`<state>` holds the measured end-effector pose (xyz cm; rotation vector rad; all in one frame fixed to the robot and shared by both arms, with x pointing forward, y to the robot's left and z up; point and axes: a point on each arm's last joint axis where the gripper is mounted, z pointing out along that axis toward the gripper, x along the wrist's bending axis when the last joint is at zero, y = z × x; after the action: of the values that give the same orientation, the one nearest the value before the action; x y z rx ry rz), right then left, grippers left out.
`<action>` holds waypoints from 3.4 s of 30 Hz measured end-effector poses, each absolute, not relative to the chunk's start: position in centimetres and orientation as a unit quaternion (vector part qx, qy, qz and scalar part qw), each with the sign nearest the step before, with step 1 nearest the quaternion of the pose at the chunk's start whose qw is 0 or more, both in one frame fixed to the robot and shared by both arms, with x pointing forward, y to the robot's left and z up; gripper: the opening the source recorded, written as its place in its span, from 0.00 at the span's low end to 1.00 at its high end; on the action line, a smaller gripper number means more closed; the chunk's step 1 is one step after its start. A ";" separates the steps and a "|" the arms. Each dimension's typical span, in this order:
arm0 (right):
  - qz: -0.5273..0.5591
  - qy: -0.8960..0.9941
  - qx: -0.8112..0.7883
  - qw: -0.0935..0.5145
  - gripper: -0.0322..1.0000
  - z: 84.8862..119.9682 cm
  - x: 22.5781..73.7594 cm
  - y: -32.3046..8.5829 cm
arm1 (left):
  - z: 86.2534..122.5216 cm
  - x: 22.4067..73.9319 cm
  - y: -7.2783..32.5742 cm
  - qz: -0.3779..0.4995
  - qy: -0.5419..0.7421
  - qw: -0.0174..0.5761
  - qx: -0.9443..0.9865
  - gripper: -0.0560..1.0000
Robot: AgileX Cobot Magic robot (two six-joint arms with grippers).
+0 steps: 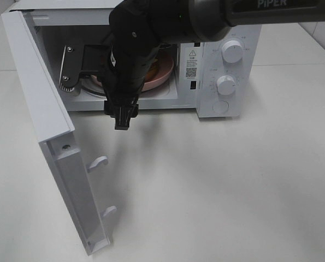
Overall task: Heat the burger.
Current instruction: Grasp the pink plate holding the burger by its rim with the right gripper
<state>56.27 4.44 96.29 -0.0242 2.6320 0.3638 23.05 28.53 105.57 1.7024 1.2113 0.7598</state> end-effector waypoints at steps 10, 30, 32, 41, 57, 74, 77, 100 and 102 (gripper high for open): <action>0.117 0.955 -0.005 0.272 0.66 95.6 57.6 3.9 | 105.6 23.1 28.5 0.306 0.488 0.443 0.686 0.05; 0.105 0.951 0.006 0.289 0.66 92.7 60.1 2.7 | 105.6 23.0 28.5 0.306 0.488 0.444 0.686 0.05; 0.107 0.949 0.001 0.295 0.66 92.7 60.2 2.7 | 105.6 23.0 28.5 0.306 0.488 0.444 0.686 0.05; 0.113 0.947 -0.003 0.300 0.66 92.8 60.3 2.9 | 105.6 23.0 28.5 0.306 0.488 0.444 0.686 0.05; 0.107 0.947 -0.010 0.302 0.66 91.8 60.7 2.7 | 105.6 23.0 28.5 0.305 0.488 0.444 0.686 0.05; 0.117 0.943 -0.003 0.311 0.66 90.2 62.3 2.9 | 105.6 23.0 28.5 0.305 0.488 0.444 0.686 0.05; 0.120 0.942 0.004 0.314 0.66 90.2 62.8 2.5 | 105.6 23.0 28.5 0.305 0.488 0.444 0.686 0.05; 0.134 0.938 0.011 0.319 0.47 90.1 63.3 2.3 | 105.6 23.0 28.5 0.305 0.488 0.444 0.686 0.05; 0.134 0.938 0.011 0.319 0.44 90.1 63.3 2.3 | 105.6 23.0 28.5 0.305 0.488 0.444 0.686 0.05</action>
<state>63.32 2.32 90.13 0.0280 2.4677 0.3533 23.05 28.50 105.57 1.7014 1.2104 0.7567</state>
